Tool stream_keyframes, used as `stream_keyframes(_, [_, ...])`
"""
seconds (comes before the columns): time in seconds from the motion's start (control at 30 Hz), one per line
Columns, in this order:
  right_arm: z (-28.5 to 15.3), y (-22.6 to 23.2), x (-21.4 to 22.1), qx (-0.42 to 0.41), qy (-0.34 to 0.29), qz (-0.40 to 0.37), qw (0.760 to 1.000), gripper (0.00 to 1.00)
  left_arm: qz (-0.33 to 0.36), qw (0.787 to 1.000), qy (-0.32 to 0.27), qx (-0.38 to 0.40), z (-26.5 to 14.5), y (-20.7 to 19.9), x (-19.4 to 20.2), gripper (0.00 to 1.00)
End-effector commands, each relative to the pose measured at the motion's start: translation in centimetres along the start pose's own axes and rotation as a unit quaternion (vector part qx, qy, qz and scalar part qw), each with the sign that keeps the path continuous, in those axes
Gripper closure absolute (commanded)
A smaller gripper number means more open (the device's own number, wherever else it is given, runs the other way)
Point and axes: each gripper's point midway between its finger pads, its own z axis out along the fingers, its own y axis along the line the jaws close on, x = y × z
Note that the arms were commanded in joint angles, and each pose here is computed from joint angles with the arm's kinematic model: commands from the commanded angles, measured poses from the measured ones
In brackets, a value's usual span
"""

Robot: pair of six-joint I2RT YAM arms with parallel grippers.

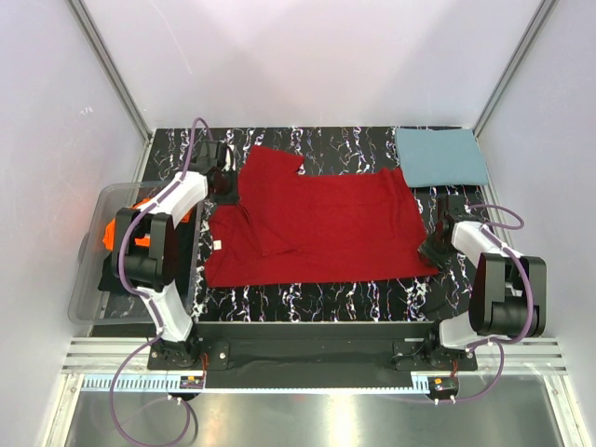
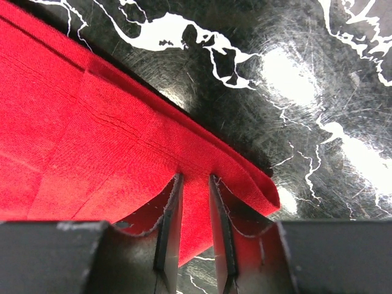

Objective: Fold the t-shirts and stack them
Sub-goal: Fold the tshirt

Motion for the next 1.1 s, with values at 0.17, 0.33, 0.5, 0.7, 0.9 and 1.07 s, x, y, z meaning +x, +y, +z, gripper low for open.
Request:
stream_keyframes(0.17, [-2.3,1.0,-1.3,-0.04,-0.027,-0.013,0.999,0.7,0.001,1.0,-0.023,-0.02,-0.9,0.3,-3.1,0.72])
stream_keyframes(0.33, [-5.0,3.1,-2.0,-0.102,-0.042,-0.011,0.994,0.69,0.009,0.999,-0.041,-0.005,-3.0,-2.6,-3.1,0.59])
stream_keyframes(0.5, [-7.4,4.5,-2.2,-0.154,-0.052,-0.009,0.987,0.68,-0.023,0.999,-0.008,0.028,-3.5,-5.5,2.3,0.61])
stream_keyframes(0.7, [-9.3,5.4,-2.4,-0.19,-0.062,-0.013,0.98,0.68,-0.059,0.997,0.013,0.052,-3.4,-8.1,7.3,0.65])
stream_keyframes(0.9, [-9.8,5.6,-2.4,-0.199,-0.063,-0.024,0.978,0.68,-0.089,0.995,0.013,0.039,-2.7,-7.6,10.2,0.6])
stream_keyframes(1.07, [-9.3,5.4,-1.9,-0.197,-0.054,-0.026,0.979,0.68,-0.101,0.994,0.007,0.036,-2.4,-7.3,10.6,0.59])
